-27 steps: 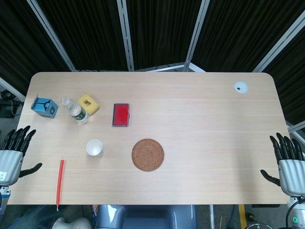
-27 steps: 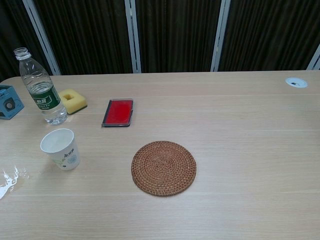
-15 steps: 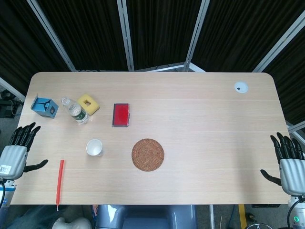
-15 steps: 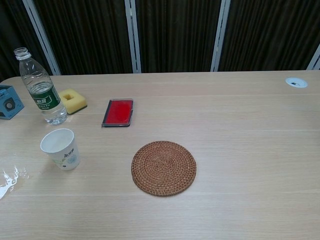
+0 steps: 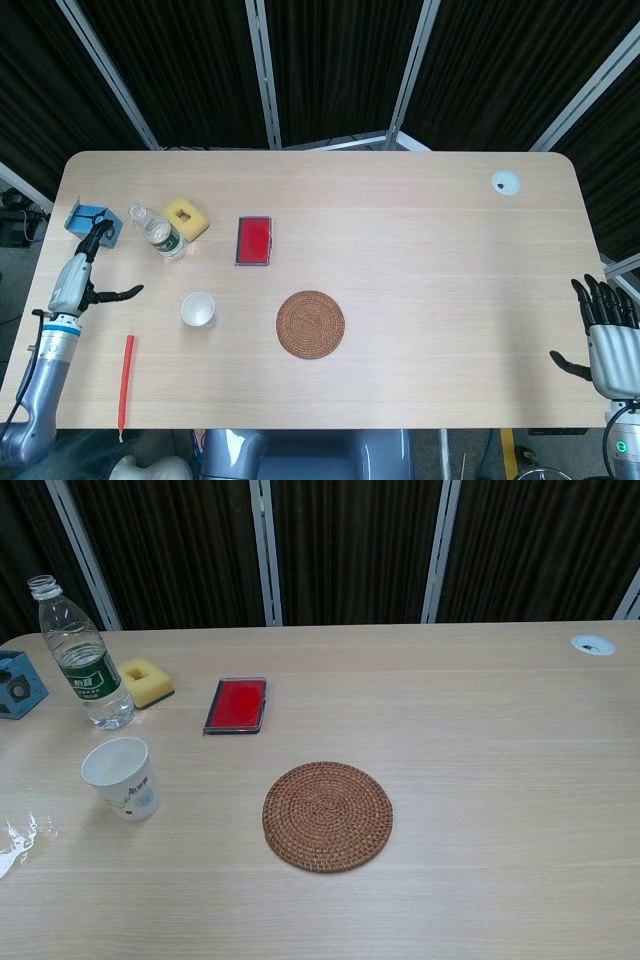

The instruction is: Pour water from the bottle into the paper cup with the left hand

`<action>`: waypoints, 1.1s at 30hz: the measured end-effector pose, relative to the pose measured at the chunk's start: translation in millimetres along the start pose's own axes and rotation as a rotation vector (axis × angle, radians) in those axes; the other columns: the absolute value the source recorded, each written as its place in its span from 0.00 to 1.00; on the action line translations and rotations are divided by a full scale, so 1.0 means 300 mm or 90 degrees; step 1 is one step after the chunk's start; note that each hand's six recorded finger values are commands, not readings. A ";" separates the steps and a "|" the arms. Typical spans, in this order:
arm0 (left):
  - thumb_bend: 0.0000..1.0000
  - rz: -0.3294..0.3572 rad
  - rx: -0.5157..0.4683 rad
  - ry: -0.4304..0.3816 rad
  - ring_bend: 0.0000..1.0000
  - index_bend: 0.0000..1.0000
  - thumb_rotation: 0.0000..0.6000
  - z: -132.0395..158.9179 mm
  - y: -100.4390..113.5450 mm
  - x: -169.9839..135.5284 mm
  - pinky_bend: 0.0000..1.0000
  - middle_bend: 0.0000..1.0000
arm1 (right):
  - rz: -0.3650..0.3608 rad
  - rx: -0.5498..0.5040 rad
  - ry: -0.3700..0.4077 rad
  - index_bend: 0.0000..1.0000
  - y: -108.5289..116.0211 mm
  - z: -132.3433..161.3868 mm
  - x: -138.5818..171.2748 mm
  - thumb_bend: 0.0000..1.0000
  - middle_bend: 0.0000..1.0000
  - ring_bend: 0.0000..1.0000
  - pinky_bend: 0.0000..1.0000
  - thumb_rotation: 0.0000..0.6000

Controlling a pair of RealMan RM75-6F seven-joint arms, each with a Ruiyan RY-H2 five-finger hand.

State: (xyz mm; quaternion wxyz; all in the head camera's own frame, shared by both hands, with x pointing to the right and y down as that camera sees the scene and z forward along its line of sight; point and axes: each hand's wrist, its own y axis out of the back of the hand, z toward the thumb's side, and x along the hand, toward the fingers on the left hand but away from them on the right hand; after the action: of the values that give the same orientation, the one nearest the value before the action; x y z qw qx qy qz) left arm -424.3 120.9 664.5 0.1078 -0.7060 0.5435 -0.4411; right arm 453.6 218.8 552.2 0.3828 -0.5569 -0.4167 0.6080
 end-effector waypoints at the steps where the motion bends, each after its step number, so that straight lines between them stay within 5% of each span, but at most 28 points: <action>1: 0.00 0.000 -0.012 0.005 0.00 0.00 1.00 -0.003 -0.007 0.014 0.00 0.00 | 0.003 0.001 -0.003 0.00 -0.004 -0.004 -0.003 0.00 0.00 0.00 0.00 1.00; 10: 0.00 0.027 -0.084 0.068 0.00 0.00 1.00 -0.085 -0.037 0.120 0.00 0.00 | 0.021 0.009 -0.022 0.00 -0.031 -0.026 -0.029 0.00 0.00 0.00 0.00 1.00; 33: 0.00 -0.002 -0.148 0.061 0.00 0.00 1.00 -0.043 -0.169 0.354 0.00 0.00 | 0.022 0.023 -0.038 0.00 -0.052 -0.022 -0.062 0.00 0.00 0.00 0.00 1.00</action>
State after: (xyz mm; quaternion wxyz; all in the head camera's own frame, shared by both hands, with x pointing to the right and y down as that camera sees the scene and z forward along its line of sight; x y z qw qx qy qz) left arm -397.6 53.2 757.8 -0.0016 -0.6926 0.5945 -0.4085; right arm 461.8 207.8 573.2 0.3698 -0.5388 -0.4070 0.6382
